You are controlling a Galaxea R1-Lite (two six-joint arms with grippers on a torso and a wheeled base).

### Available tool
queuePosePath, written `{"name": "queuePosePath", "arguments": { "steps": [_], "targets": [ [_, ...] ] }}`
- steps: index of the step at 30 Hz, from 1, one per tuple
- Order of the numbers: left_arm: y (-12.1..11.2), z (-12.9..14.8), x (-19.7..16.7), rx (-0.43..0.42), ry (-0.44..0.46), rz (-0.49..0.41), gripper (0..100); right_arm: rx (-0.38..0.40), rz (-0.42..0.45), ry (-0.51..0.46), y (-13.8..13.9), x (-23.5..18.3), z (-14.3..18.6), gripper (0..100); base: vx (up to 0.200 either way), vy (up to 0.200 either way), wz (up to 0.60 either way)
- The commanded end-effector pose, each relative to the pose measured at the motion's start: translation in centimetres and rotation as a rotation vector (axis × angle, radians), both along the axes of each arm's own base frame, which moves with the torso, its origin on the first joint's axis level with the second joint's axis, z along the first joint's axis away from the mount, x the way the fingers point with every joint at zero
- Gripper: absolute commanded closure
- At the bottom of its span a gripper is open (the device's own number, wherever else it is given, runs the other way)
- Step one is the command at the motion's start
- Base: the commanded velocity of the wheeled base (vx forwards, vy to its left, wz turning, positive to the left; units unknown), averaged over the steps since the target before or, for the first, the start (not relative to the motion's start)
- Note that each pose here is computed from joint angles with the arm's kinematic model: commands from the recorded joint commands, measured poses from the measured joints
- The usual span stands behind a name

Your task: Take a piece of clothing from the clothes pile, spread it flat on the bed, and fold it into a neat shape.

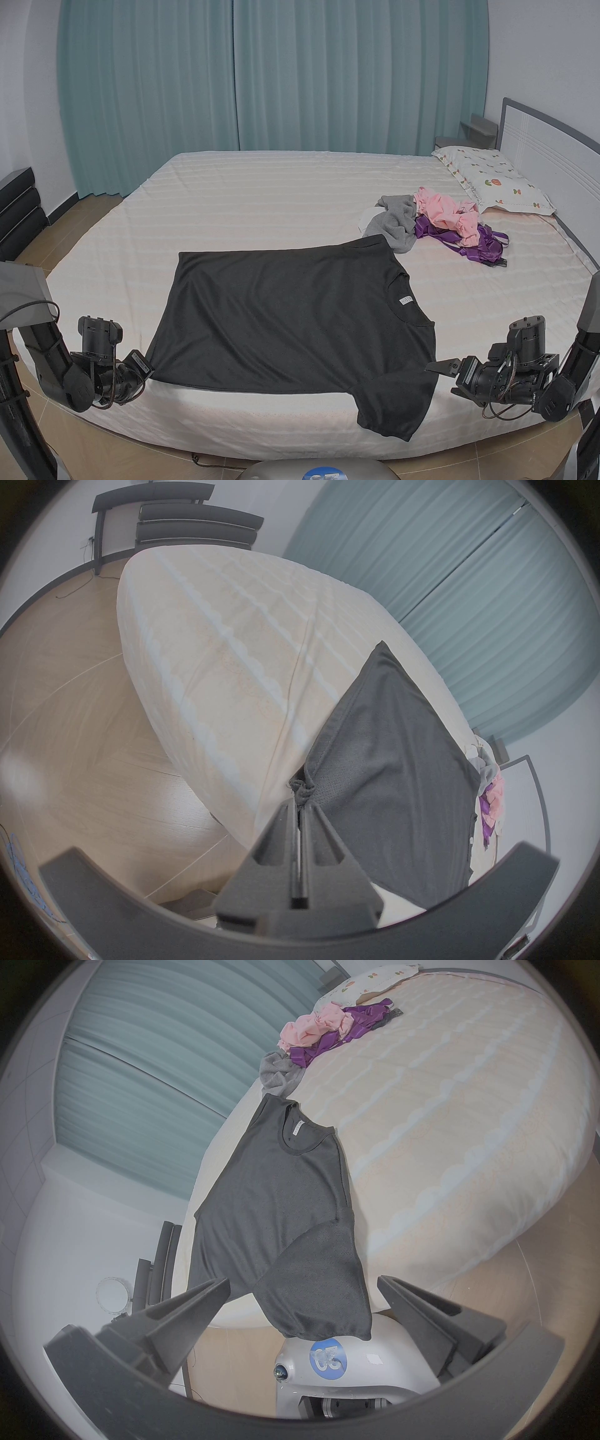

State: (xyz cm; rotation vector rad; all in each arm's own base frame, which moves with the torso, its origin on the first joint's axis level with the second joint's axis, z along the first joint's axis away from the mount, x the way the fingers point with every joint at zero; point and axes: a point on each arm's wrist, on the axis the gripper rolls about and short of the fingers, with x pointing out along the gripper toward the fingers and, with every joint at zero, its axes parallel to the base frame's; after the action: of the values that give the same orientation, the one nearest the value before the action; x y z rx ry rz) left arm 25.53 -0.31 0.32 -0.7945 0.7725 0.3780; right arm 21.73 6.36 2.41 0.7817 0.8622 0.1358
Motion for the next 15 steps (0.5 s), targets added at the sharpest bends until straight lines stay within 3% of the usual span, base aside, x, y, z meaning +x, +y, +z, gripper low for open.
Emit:
{"name": "queuePosePath", "arguments": {
  "steps": [1, 15],
  "targets": [
    [0.02, -0.16, -0.26, 0.015, 0.017, -0.004, 100, 0.001, 0.0, -0.001, 0.0, 0.0, 0.01, 0, 0.0, 0.0, 0.0],
    [0.31, -0.34, -0.37, 0.041, 0.031, -0.016, 100, -0.015, 0.009, 0.028, -0.06, -0.34, -0.57, 0, 0.0, 0.0, 0.0]
  ]
}}
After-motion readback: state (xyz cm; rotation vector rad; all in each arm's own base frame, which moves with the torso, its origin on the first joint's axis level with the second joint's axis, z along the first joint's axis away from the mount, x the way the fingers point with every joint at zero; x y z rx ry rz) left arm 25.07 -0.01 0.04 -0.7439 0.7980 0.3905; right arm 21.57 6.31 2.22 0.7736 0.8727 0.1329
